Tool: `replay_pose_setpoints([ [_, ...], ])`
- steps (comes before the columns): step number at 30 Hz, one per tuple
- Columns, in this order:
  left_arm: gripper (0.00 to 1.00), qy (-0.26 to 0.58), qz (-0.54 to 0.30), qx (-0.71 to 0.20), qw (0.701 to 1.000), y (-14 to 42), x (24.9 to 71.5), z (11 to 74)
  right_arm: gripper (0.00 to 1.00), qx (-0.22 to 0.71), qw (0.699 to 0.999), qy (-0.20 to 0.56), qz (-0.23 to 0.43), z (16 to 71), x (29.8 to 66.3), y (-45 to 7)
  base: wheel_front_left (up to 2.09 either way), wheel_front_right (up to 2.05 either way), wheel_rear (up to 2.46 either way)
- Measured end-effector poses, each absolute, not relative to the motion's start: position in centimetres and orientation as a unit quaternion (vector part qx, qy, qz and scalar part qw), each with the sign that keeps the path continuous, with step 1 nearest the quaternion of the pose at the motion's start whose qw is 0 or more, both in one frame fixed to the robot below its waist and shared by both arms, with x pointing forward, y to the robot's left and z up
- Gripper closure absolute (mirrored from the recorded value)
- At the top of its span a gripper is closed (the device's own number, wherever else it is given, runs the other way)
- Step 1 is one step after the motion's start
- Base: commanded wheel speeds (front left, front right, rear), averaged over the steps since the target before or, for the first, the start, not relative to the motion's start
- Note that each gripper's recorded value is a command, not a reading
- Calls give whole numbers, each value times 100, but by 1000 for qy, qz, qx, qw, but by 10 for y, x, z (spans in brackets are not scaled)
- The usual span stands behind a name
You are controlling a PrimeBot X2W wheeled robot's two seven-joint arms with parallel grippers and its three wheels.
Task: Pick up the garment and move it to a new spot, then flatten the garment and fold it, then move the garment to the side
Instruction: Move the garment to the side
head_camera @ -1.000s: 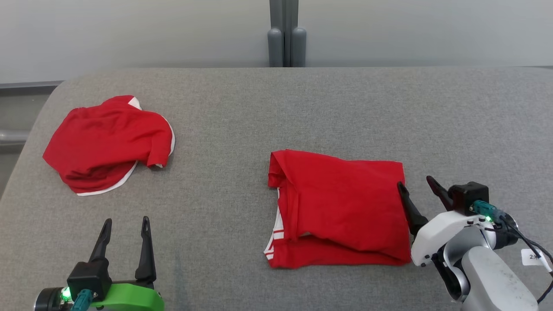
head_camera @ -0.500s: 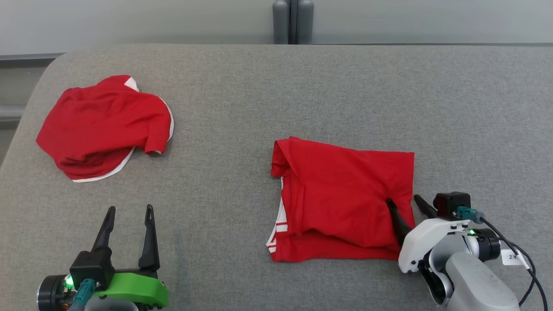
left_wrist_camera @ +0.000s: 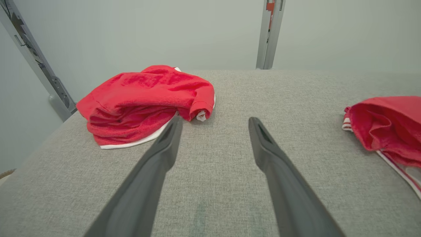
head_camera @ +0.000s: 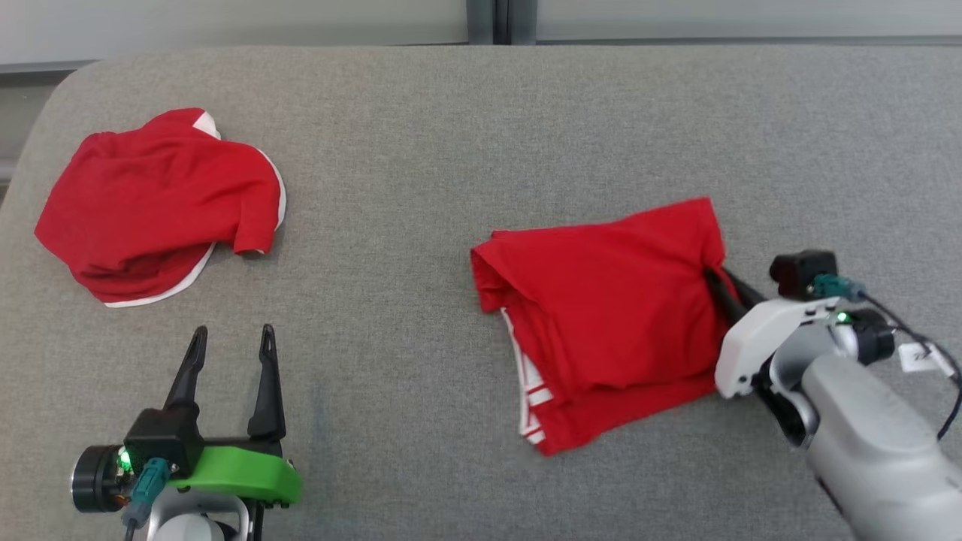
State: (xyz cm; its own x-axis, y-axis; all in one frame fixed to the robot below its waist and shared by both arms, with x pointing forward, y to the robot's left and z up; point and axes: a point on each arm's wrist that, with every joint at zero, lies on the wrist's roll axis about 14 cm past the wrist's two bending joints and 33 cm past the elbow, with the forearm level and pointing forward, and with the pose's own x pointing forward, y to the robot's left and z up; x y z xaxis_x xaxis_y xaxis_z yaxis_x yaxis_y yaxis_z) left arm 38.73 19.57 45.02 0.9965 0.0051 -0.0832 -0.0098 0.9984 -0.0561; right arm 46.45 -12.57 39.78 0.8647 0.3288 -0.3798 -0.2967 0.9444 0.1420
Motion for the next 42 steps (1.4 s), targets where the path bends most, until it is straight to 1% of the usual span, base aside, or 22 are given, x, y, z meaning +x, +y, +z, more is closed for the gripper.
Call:
replay_pose_setpoints([
  [9,0,37,-19,-29,999,181,421,445,100,-71,970,181,148,436,536,-195,0,0,0],
  [12,0,41,-31,-22,998,175,435,437,100,-108,970,178,128,447,554,-231,0,0,0],
  [15,0,44,-42,-18,998,169,449,428,100,-130,969,179,109,451,564,-259,0,0,0],
  [18,0,52,-60,-12,997,161,461,416,100,-148,968,187,83,452,565,-291,0,0,0],
  [22,0,53,-92,-8,994,144,477,405,100,-176,963,200,40,460,559,-340,0,0,0],
  [29,0,64,-130,-12,989,119,491,382,100,-212,954,213,-22,477,548,-403,0,0,0],
  [36,0,68,-151,-17,986,106,498,368,100,-244,943,219,-58,493,547,-437,0,0,0],
  [41,0,68,-151,-18,986,105,499,367,100,-248,941,220,-67,495,555,-441,0,0,0],
  [42,0,67,-150,-17,986,105,499,367,52,-249,940,222,-68,494,555,-441,0,0,0],
])
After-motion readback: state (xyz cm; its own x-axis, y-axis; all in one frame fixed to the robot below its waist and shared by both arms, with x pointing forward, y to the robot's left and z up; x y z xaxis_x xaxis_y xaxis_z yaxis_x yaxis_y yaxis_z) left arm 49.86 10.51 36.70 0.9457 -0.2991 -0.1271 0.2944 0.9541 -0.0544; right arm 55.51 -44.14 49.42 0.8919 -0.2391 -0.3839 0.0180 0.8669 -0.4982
